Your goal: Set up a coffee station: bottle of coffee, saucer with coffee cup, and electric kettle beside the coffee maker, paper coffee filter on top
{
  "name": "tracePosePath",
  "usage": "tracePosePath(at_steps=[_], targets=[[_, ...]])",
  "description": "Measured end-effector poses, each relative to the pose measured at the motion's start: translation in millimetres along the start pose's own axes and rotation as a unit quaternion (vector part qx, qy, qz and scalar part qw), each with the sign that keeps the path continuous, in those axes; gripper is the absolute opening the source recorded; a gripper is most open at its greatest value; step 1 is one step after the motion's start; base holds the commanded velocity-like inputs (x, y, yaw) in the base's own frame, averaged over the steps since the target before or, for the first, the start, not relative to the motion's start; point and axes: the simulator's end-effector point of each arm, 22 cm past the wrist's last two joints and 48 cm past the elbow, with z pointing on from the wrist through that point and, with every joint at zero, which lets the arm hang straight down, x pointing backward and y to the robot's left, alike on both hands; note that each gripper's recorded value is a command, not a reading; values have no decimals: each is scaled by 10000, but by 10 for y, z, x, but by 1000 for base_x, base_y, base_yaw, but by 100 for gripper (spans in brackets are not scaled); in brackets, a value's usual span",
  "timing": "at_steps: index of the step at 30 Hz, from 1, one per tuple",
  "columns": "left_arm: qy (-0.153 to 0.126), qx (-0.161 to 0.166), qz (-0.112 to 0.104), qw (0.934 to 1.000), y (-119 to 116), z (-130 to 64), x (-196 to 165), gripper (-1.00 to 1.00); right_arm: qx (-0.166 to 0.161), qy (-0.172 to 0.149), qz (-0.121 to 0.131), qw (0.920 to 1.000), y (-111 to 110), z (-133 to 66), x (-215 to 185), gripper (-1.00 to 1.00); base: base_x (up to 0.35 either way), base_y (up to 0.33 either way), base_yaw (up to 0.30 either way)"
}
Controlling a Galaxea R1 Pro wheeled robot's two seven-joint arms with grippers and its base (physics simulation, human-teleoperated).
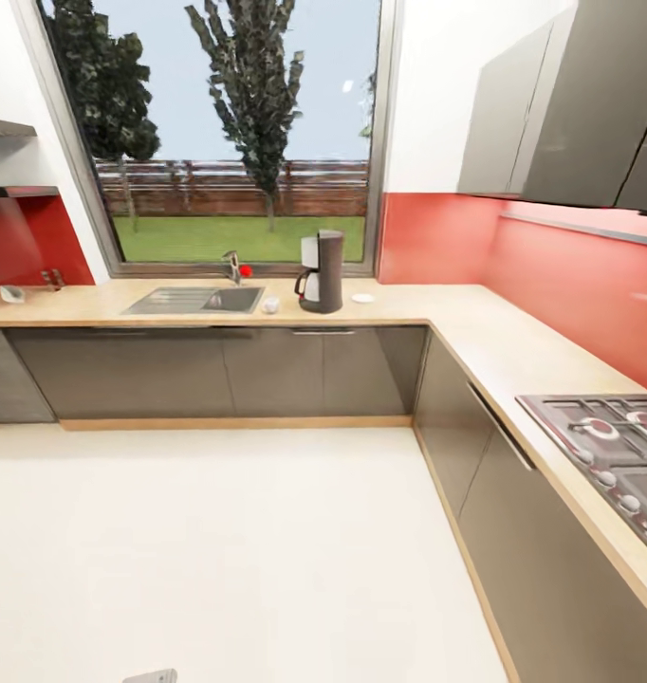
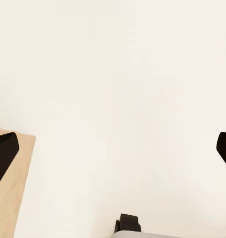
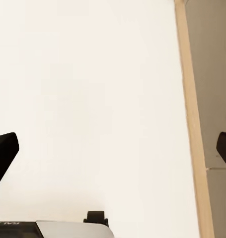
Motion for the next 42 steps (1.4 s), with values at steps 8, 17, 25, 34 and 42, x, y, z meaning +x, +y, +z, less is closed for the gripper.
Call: tracePosePath(at_steps=[8, 17, 25, 34, 42], targets=[[0, -2, -1, 10000, 3, 0, -1, 100, 0, 1, 0, 10000, 0, 1, -1, 100, 335, 0, 129], [-1, -11, -9, 10000, 7, 0, -1, 100, -4, 11, -12, 10000, 2, -2, 10, 100, 336, 0, 3], [-1, -12, -10, 10000, 7, 0, -1, 100, -6, 10, -9, 10000, 5, -1, 8, 100, 336, 0, 0], [-7, -12, -9, 10000, 8, 0, -4, 100, -12, 10, -6, 10000, 15, -1, 7, 100, 336, 0, 89], [-8, -12, -8, 10000, 8, 0, -4, 100, -12, 12, -6, 10000, 16, -1, 9, 100, 336, 0, 260]])
